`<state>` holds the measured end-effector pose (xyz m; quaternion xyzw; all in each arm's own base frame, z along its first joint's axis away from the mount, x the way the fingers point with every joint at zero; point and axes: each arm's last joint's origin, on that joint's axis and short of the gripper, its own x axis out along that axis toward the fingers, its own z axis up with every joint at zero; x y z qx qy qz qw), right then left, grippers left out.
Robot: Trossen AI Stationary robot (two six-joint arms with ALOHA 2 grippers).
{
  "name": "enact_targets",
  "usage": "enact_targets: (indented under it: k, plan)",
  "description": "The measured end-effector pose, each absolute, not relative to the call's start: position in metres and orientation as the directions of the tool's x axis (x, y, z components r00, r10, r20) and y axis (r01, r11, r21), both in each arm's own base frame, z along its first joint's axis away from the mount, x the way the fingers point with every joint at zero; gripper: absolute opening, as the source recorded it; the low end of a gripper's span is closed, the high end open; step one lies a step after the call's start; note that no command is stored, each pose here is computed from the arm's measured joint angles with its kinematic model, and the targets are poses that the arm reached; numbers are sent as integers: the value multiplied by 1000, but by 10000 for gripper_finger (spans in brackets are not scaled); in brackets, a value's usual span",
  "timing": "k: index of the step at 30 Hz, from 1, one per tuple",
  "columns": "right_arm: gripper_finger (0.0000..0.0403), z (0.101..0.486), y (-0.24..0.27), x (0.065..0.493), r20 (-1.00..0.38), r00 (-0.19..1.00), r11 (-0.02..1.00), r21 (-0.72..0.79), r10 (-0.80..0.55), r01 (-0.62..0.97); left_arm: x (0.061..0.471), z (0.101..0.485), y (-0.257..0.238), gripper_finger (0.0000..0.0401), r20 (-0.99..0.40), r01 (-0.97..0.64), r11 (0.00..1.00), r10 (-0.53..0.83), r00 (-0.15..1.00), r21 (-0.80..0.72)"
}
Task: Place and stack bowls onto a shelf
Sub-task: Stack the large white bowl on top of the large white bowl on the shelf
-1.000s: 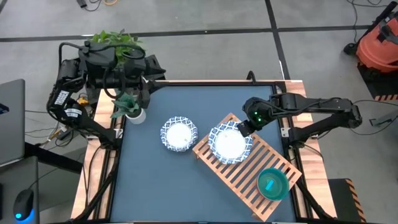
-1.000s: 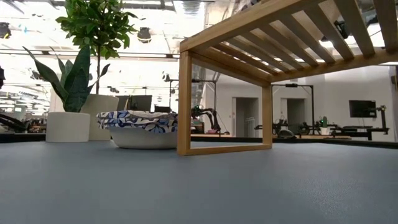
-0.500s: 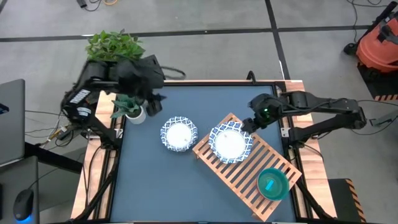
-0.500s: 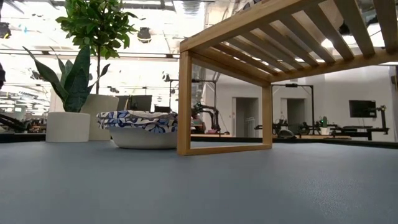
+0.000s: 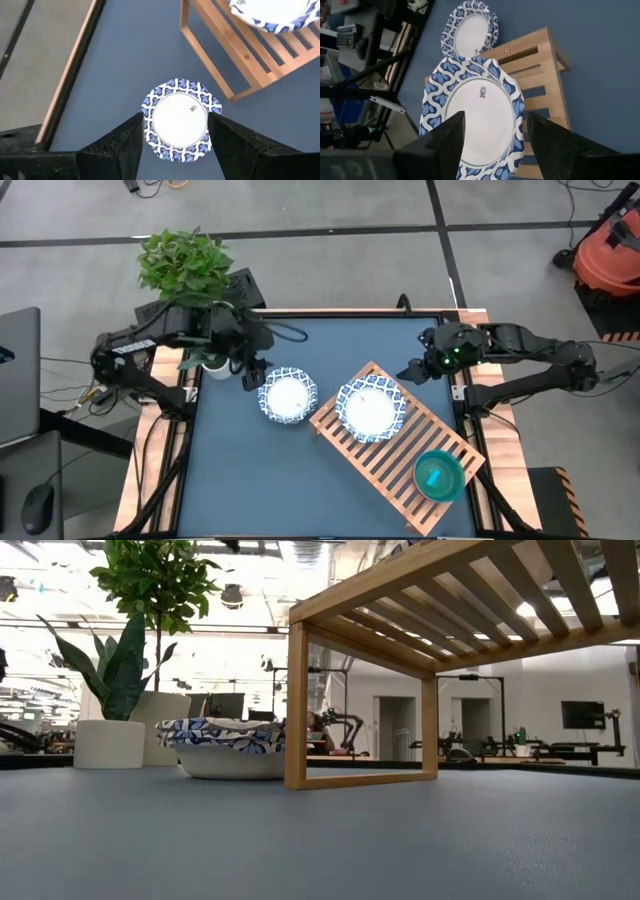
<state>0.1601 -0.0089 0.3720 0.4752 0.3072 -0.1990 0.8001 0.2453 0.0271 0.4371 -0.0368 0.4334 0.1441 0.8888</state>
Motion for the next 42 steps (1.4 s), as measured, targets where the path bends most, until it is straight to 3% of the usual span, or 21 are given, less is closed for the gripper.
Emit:
enact_targets:
  k: [11, 18, 26, 36, 42]
  plan:
    - [240, 375, -9, 155, -668, 743, 543, 606, -50, 582, 241, 320, 2, 203, -813, -179, 982, 157, 560, 66]
    - [240, 374, -9, 155, -669, 741, 563, 594, -50, 575, 251, 272, -16, 203, -826, -122, 991, 118, 551, 59]
    - [240, 374, -9, 154, -673, 738, 564, 590, -50, 577, 264, 242, -24, 203, -851, -39, 999, 36, 524, 19]
    - [240, 374, -9, 154, -673, 738, 568, 588, -50, 575, 268, 238, -24, 203, -841, 50, 996, 34, 540, 73]
    - [240, 374, -9, 155, -674, 737, 568, 588, -50, 576, 266, 221, -21, 203, -837, 56, 998, -10, 548, 25]
